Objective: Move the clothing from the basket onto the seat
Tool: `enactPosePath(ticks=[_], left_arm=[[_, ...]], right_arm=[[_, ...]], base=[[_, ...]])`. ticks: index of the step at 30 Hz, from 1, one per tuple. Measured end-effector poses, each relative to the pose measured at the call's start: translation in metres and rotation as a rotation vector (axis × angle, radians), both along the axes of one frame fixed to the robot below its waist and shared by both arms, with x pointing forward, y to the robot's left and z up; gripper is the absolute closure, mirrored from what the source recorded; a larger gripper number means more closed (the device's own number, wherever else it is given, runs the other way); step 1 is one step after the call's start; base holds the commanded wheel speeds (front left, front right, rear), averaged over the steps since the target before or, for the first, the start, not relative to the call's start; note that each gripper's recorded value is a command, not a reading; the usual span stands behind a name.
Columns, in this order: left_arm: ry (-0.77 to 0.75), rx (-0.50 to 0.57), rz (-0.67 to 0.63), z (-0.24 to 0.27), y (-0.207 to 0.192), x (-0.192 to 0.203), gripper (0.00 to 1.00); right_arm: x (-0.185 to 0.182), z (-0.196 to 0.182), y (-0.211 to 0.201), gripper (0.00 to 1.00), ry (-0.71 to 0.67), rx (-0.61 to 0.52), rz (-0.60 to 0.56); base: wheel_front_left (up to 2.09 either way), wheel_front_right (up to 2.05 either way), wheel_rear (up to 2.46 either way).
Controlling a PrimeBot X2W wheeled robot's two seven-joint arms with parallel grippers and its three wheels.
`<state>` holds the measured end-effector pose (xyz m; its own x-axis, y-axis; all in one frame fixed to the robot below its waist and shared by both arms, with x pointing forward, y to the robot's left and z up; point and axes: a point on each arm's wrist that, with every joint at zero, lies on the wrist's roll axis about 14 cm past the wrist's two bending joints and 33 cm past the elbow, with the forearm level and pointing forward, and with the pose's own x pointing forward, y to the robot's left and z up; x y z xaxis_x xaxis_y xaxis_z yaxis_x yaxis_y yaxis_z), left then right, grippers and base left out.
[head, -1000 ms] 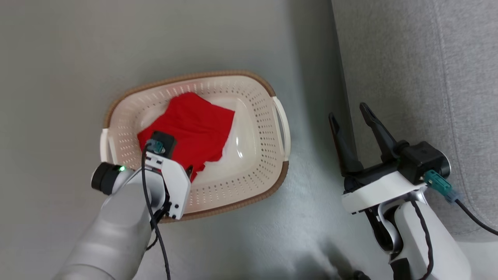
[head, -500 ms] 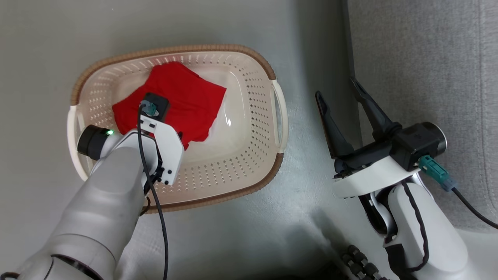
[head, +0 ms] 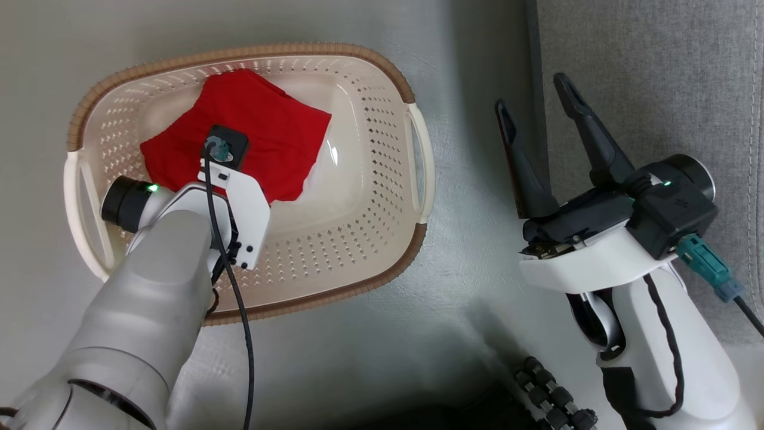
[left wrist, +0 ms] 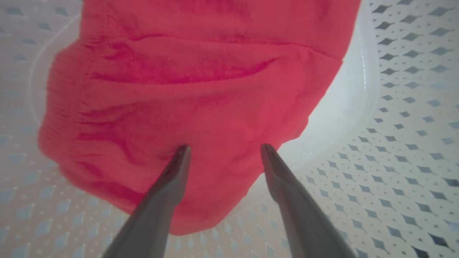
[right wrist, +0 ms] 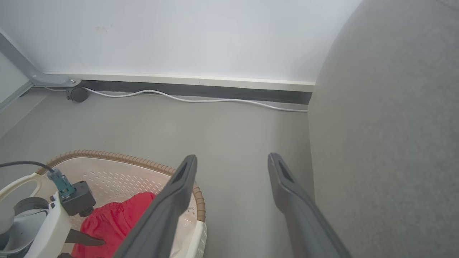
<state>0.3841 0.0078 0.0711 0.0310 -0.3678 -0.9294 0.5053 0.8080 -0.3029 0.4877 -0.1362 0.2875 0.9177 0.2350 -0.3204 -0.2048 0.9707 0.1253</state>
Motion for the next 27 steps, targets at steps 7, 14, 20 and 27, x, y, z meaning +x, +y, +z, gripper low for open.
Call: enactPosePath(ticks=[7, 14, 20, 27], left_arm=[[-0.013, 0.050, -0.010, -0.015, 0.006, 0.009, 0.00], [-0.018, 0.083, -0.006, -0.031, 0.009, 0.011, 0.52], [-0.041, 0.065, 0.004, -0.030, 0.008, 0.015, 1.00], [-0.081, 0.019, 0.027, -0.015, 0.004, 0.027, 1.00]], right_arm=[[0.001, -0.006, -0.005, 0.00, 0.002, -0.009, -0.011], [0.001, -0.013, -0.013, 0.00, 0.010, -0.023, -0.028], [0.001, -0.014, -0.013, 0.00, 0.010, -0.021, -0.029], [0.005, -0.004, -0.013, 0.00, -0.015, -0.018, -0.034]], base=[[0.00, 0.00, 0.00], [0.00, 0.00, 0.00], [0.00, 0.00, 0.00], [0.00, 0.00, 0.00]])
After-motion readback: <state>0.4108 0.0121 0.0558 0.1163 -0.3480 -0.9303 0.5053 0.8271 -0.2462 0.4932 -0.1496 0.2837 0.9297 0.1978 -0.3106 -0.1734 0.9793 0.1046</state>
